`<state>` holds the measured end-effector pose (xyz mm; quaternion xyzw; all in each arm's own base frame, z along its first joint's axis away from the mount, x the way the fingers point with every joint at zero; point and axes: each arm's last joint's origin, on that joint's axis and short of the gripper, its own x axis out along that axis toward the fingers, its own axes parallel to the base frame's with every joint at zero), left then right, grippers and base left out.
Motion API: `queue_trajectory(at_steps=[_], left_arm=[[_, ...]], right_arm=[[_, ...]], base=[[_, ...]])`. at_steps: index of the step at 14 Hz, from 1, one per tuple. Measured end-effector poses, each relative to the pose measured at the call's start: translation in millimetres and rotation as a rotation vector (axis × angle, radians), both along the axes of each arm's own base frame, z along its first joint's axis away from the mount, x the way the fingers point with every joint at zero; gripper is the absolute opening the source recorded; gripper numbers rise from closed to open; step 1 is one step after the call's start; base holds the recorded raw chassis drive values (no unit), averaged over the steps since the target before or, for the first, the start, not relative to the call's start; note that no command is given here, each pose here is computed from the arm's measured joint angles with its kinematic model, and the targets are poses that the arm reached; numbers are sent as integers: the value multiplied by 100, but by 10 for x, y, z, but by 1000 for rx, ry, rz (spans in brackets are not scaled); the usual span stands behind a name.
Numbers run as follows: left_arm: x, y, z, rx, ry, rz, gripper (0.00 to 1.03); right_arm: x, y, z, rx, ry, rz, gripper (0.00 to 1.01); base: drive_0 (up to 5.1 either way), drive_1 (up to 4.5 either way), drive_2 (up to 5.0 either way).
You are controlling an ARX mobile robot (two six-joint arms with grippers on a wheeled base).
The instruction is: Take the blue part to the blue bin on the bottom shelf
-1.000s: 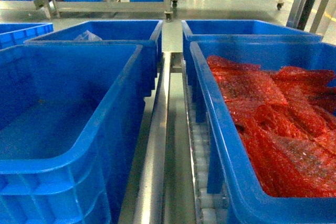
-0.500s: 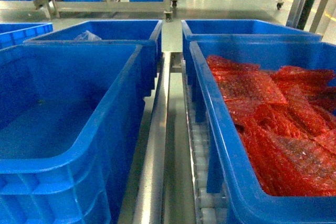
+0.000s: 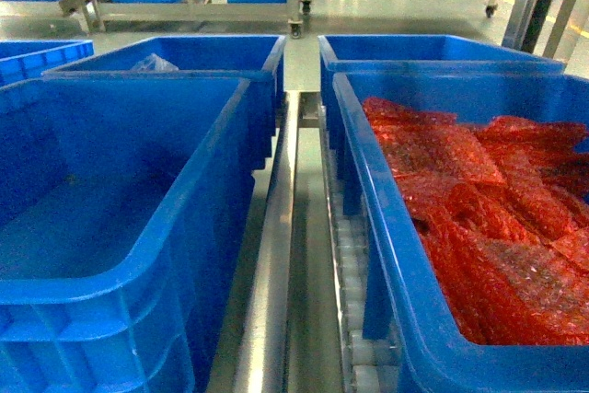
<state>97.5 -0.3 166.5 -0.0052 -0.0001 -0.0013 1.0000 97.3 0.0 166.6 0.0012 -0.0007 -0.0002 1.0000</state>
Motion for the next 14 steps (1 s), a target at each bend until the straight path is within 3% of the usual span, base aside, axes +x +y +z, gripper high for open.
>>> queue_trajectory(at_steps=[2, 3, 14], left_arm=[[0, 0, 0, 0, 0, 0, 92], [0, 0, 0, 0, 0, 0, 99], [0, 0, 0, 0, 0, 0, 98]], right_arm=[[0, 0, 0, 0, 0, 0, 98], [0, 0, 0, 0, 0, 0, 98], [0, 0, 0, 0, 0, 0, 98]], base=[[0, 0, 0], [0, 0, 0], [0, 0, 0]])
